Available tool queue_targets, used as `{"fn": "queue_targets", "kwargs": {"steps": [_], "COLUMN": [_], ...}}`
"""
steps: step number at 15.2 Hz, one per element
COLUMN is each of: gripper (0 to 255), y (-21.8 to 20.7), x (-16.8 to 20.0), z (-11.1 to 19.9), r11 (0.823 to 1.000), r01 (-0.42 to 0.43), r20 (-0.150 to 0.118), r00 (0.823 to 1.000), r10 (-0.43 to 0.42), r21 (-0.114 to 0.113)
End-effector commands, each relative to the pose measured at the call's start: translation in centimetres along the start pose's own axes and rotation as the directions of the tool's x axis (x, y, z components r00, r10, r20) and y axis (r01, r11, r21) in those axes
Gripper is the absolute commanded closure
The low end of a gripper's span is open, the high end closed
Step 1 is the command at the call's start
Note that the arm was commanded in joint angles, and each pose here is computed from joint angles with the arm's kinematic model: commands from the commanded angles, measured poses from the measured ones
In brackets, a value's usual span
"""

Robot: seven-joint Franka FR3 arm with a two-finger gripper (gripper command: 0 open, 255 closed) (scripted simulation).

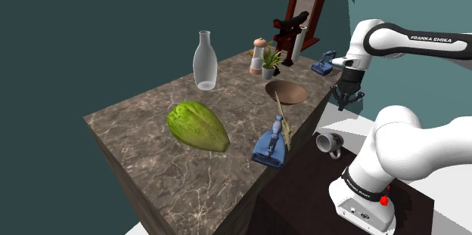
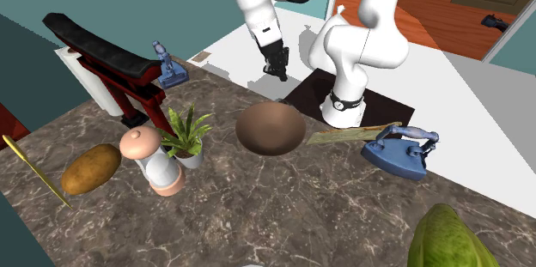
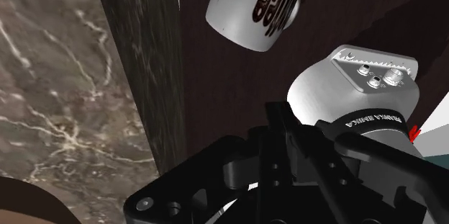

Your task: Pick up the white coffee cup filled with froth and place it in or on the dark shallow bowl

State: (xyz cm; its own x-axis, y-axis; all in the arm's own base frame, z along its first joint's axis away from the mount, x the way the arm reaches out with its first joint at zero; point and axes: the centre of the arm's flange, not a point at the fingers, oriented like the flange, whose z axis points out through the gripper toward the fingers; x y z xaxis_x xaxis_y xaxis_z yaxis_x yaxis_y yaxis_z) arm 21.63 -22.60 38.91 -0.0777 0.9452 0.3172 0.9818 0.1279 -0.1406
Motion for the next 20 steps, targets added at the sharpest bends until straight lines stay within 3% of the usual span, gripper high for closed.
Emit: {"fn": "queue_targets", "kwargs": {"steps": [1, 4, 6, 8, 11, 15, 18, 19, 20], "gripper": [0, 0, 0, 0, 0, 0, 0, 0, 0], "y": [0.0, 1.2, 1.6, 1.7, 1.1, -0.6, -0.7, 0.1, 0.1], "x": [0.0, -4.3, -7.1, -9.8, -13.7, -18.0, -17.3, -18.8, -18.8], "z": [0.0, 2.6, 4.5, 6.6, 10.0, 14.8, 16.2, 14.0, 14.0], "r11": [1.0, 0.987, 0.965, 0.932, 0.863, 0.744, 0.744, 0.978, 0.978], "r01": [0.0, -0.15, -0.246, -0.337, -0.461, -0.593, -0.593, -0.204, -0.204], "r20": [0.0, -0.078, -0.125, -0.167, -0.219, -0.267, -0.267, -0.356, -0.356], "r00": [1.0, 0.985, 0.959, 0.919, 0.838, 0.696, 0.696, 0.911, 0.911], "r10": [0.0, 0.154, 0.256, 0.357, 0.5, 0.666, 0.666, 0.208, 0.208], "r21": [0.0, 0.05, 0.09, 0.134, 0.206, 0.308, 0.308, 0.051, 0.051]}}
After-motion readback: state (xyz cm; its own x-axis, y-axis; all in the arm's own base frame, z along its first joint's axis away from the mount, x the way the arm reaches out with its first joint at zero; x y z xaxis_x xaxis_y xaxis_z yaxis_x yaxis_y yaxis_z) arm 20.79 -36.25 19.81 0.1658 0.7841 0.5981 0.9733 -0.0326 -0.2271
